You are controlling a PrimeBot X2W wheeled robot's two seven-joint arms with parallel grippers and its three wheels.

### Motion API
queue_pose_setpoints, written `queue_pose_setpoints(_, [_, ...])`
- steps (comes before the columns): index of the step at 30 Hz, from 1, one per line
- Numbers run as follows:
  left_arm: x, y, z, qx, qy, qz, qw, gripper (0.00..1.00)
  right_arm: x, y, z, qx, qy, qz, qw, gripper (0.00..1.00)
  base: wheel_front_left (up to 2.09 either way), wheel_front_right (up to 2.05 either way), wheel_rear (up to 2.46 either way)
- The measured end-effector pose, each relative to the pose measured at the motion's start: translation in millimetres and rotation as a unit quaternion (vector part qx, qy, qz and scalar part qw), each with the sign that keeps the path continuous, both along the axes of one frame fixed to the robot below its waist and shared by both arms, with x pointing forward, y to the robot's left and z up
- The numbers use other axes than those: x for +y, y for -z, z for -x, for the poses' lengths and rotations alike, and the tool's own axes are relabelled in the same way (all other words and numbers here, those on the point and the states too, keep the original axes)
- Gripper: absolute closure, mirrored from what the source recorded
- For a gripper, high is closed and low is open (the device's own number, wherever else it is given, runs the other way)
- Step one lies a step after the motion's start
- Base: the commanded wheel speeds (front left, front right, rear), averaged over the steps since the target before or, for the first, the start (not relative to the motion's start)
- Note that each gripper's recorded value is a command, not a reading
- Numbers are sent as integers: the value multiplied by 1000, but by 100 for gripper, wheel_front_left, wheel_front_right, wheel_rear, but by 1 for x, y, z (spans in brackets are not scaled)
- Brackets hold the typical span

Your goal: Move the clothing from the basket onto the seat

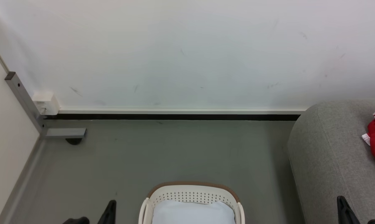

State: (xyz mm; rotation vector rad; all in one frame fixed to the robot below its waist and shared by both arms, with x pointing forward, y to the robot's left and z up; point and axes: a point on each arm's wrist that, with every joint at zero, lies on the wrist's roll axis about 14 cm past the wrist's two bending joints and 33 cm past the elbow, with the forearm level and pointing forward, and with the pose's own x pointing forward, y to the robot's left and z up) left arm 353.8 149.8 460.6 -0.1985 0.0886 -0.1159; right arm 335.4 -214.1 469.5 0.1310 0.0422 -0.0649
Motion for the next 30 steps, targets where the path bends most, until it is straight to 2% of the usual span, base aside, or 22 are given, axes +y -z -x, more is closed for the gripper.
queue_pose_setpoints(13, [13, -3, -5, 17, -41, 116, 992, 100, -3, 0, -4, -2, 23, -124, 992, 100, 0, 0, 0])
queue_pose_setpoints(30, [24, -8, -11, 29, -72, 242, 967, 100, -3, -7, -15, -11, 36, -260, 965, 100, 0, 0, 0])
